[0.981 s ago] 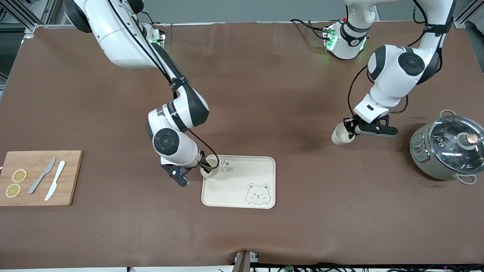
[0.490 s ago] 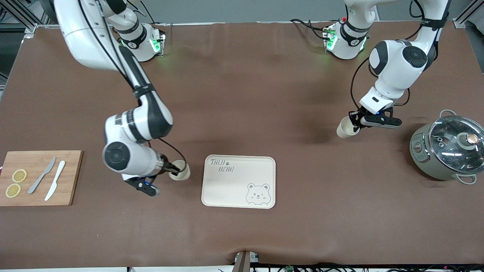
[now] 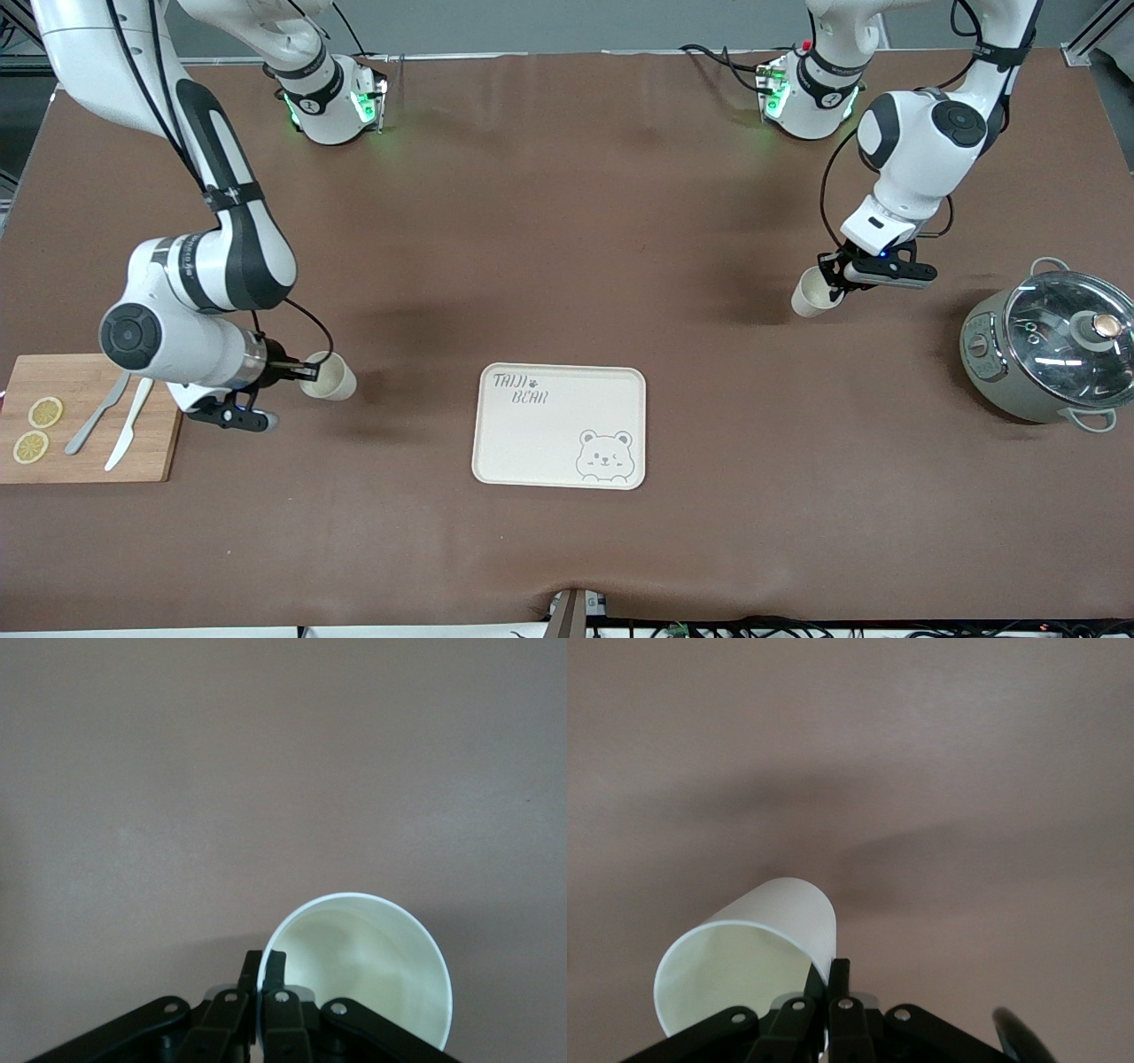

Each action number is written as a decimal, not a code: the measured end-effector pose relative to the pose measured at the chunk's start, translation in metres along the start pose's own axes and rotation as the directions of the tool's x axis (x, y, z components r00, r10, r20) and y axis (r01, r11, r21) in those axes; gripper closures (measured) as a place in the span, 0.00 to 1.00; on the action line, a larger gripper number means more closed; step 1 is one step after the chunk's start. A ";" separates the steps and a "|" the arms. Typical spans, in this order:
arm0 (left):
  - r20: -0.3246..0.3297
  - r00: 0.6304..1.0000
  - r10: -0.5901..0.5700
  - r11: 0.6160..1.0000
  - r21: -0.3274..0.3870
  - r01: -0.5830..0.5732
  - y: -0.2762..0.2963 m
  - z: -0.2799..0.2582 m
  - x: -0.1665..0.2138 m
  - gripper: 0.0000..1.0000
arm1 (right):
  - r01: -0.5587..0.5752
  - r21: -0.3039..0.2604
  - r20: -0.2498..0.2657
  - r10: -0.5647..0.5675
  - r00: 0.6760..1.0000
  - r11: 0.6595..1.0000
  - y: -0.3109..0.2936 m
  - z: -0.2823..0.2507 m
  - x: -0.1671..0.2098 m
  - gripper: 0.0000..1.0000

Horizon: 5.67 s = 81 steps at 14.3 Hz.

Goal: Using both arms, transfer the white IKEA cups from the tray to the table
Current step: 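Carry the cup toward the cutting board while the left gripper carries its cup, then release the cup with the right gripper while the left gripper lowers its cup, then open the left gripper and withdraw it toward the pot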

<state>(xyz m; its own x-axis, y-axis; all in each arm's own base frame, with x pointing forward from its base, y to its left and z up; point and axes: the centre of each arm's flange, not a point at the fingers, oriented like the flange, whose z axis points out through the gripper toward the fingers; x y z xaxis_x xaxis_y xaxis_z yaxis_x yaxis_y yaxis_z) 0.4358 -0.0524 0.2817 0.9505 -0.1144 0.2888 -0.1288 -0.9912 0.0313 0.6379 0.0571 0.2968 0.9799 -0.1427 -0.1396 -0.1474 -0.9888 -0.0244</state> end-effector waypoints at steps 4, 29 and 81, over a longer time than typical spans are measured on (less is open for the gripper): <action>-0.023 1.000 -0.002 1.000 0.012 0.002 -0.002 0.005 -0.014 0.96 | 0.076 -0.008 -0.005 -0.076 0.997 0.997 0.059 0.014 -0.002 0.97; 0.041 0.999 -0.003 1.000 -0.002 0.003 0.001 0.040 -0.047 0.96 | 0.119 -0.010 0.024 -0.119 0.993 0.993 0.154 0.034 -0.012 0.34; 0.295 0.954 0.041 0.999 0.021 -0.049 -0.013 -0.244 0.195 0.00 | 0.110 -0.016 -0.076 -0.111 0.991 0.994 0.056 -0.359 -0.147 0.00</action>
<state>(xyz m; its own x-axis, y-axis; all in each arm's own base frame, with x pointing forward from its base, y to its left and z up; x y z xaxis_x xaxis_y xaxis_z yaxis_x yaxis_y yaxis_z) 0.5537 -0.0458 0.5712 0.9855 -0.1696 -0.0057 -0.1696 -0.9855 -0.0032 0.5339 0.0071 0.6715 0.9975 -0.0348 -0.0608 -0.0363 -0.9990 -0.0241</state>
